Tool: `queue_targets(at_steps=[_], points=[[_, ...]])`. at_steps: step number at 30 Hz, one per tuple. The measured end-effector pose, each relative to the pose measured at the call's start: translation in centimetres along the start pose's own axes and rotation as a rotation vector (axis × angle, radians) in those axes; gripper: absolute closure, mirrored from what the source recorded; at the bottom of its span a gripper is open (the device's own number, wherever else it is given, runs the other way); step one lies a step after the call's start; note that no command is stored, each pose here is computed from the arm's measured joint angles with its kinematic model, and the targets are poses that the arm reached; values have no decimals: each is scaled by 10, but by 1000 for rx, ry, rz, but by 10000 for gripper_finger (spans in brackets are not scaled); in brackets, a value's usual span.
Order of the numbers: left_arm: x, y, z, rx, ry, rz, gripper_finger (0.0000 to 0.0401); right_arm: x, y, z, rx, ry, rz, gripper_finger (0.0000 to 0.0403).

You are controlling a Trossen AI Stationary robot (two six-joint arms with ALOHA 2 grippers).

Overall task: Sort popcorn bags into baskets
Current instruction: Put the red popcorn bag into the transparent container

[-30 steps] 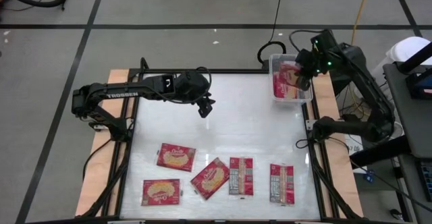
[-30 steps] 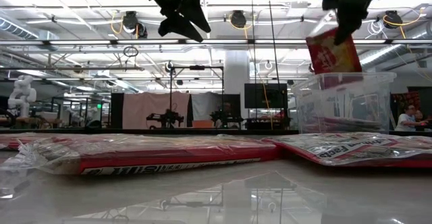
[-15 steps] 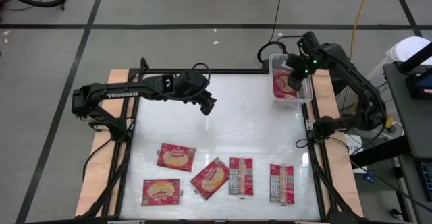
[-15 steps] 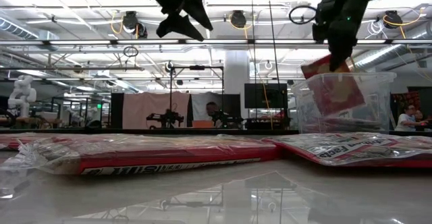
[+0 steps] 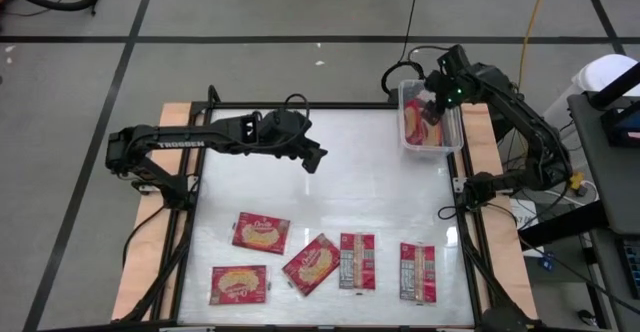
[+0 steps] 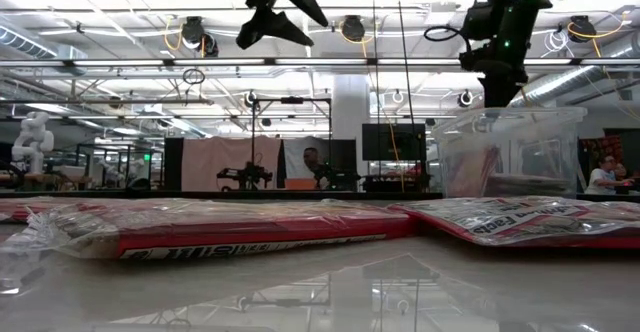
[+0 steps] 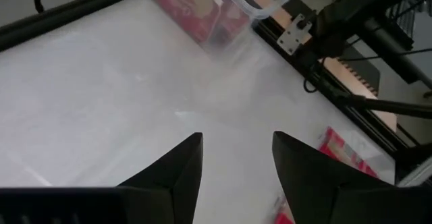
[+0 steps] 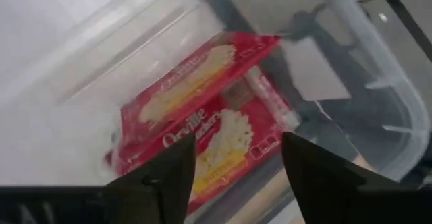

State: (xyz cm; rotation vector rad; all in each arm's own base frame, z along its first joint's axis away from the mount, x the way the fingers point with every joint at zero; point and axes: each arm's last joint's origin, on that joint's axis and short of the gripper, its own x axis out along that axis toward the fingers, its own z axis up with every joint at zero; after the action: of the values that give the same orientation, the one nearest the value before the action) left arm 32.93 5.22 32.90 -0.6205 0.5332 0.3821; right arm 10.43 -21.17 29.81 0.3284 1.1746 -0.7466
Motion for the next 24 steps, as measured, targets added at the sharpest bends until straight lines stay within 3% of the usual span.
queue_targets(at_steps=[6, 10, 12, 16, 19, 24], points=[[-1, -7, -8, 8, 31, -3, 219, -15, 5, 3, 63, -137, 41, 182], [-2, -3, -20, 22, 104, 103, 219, -32, 16, 3, 37, -275, 163, 187], [0, 2, -27, 29, 149, 143, 219, -38, 21, 2, 83, -290, 179, 192], [4, 16, -42, 26, 252, 198, 219, -37, 24, 3, 309, -255, 222, 196], [10, 26, -54, -8, 333, 181, 219, -27, 22, 9, 488, -217, 245, 192], [16, 35, -78, -150, 434, 191, 219, 7, 17, 18, 578, -78, 222, 167]])
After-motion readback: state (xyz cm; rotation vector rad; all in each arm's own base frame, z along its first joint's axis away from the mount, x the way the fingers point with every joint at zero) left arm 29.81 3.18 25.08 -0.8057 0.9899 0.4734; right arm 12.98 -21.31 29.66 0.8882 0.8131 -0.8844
